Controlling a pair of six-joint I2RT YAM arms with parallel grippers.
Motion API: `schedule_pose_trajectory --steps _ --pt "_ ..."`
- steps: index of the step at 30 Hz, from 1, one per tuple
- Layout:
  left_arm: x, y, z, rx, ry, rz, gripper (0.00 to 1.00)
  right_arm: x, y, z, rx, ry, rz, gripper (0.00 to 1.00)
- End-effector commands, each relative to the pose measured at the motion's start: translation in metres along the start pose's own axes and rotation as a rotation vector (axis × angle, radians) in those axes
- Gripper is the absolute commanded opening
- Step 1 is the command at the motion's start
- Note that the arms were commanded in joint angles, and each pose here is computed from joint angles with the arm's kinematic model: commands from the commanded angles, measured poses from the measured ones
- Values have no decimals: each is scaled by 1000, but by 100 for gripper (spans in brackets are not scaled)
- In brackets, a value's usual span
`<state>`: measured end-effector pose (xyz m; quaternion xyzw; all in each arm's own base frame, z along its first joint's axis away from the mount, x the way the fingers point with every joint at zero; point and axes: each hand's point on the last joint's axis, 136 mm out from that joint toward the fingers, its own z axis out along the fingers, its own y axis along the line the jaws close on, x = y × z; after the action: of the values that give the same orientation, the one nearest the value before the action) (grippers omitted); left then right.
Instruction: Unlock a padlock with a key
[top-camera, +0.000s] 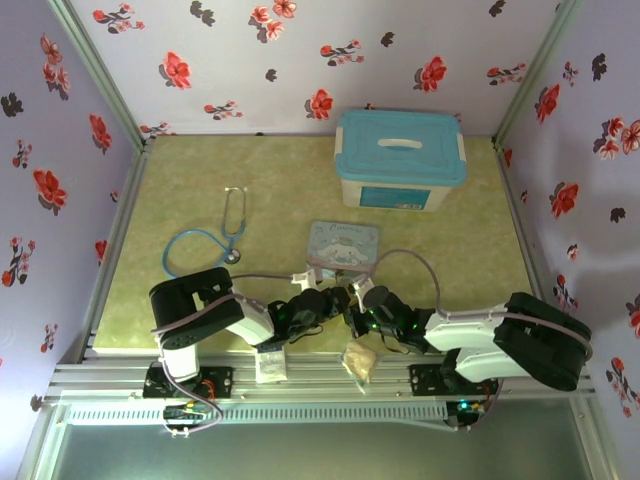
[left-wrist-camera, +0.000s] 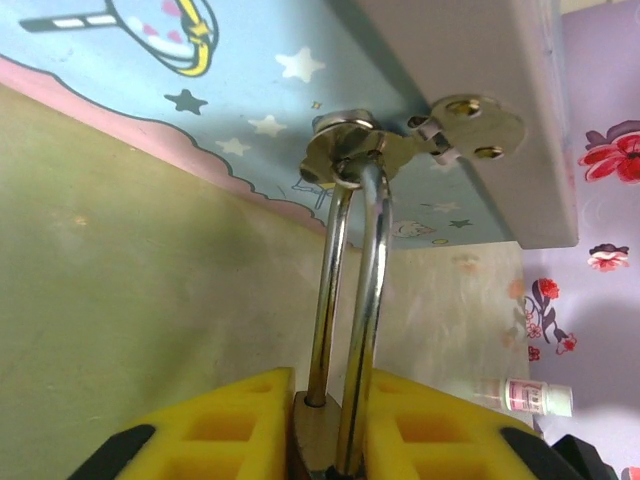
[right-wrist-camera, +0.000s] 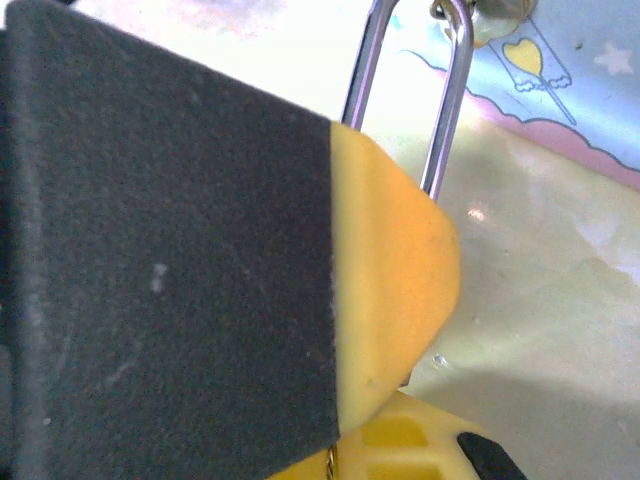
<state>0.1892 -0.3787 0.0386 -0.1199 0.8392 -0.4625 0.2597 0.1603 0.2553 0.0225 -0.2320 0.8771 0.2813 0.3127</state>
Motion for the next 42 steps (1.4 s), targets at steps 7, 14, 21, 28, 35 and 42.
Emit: schedule_pose_trajectory --steps 7,14,21,28,35,42 --pt "3 27 -4 -170 46 174 13 -16 -3 -20 18 -74 65 43" --pt "1 32 -6 -236 77 274 12 -31 -43 -60 187 -260 113 57" --pt "-11 31 -16 -339 115 395 15 -34 -73 -85 294 -355 200 58" --pt "-16 35 -21 -466 186 530 16 -35 -73 -82 304 -331 190 57" --pt "-24 37 -25 -610 199 666 22 -35 -69 -68 325 -249 139 56" --pt "-17 30 -20 -619 220 709 23 -35 -68 -64 319 -254 120 55"
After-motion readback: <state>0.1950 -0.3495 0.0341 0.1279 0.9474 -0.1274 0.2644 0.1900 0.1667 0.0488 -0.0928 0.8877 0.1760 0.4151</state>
